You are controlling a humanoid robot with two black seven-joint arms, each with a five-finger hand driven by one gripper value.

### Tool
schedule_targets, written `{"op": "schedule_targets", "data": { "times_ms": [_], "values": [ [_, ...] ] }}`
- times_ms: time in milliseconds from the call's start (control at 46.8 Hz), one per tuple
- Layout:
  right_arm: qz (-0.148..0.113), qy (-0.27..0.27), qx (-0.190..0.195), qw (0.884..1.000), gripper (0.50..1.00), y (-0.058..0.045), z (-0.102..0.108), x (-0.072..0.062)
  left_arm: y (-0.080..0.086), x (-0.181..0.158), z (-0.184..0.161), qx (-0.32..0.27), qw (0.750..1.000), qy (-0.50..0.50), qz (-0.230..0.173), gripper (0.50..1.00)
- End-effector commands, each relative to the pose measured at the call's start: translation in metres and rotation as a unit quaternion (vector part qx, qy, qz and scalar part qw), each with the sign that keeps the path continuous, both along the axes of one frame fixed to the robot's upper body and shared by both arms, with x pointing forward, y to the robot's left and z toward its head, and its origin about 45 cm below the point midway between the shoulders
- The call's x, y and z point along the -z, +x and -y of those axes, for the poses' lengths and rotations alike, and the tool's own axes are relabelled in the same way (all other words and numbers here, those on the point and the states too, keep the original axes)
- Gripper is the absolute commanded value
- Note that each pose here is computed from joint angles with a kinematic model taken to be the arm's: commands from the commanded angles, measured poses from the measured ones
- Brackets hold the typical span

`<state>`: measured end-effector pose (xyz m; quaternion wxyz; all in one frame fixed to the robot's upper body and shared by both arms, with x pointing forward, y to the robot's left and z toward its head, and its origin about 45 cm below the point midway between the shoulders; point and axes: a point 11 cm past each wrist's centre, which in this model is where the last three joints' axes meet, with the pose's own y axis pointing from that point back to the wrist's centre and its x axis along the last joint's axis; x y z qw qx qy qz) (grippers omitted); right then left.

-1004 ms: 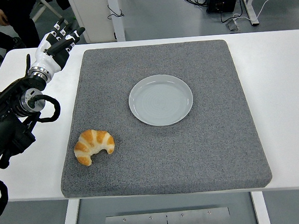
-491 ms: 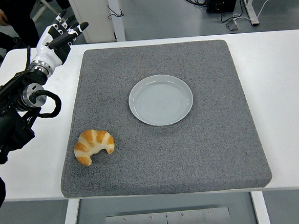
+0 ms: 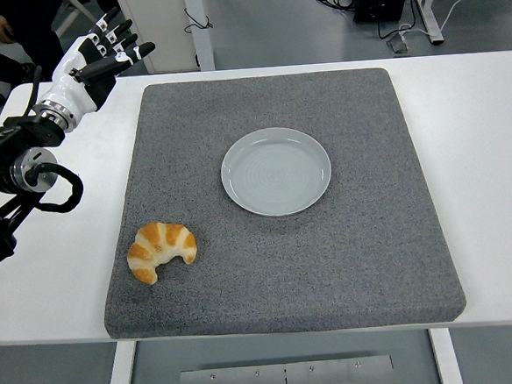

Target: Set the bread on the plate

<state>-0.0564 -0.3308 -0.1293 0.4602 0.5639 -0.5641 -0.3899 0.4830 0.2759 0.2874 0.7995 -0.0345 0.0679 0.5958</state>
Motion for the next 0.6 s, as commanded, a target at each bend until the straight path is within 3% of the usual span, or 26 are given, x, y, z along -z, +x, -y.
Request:
{"op": "schedule_targets", "data": {
  "times_ms": [0, 278, 577],
  "values": [
    [0.000, 0.000, 0.000, 1.000, 1.000, 0.000, 0.000, 0.000, -0.006, -0.008, 0.002, 0.008, 0.999, 0.028, 0.013, 0.981],
    [0.000, 0.000, 0.001, 1.000, 1.000, 0.000, 0.000, 0.000, -0.034, -0.035, 0.015, 0.064, 0.977, 0.179, 0.094, 0.983],
    [0.000, 0.000, 0.000, 1.000, 1.000, 0.000, 0.000, 0.000, -0.072, -0.027, 0.005, 0.120, 0.928, 0.336, 0.104, 0.981]
  ]
}}
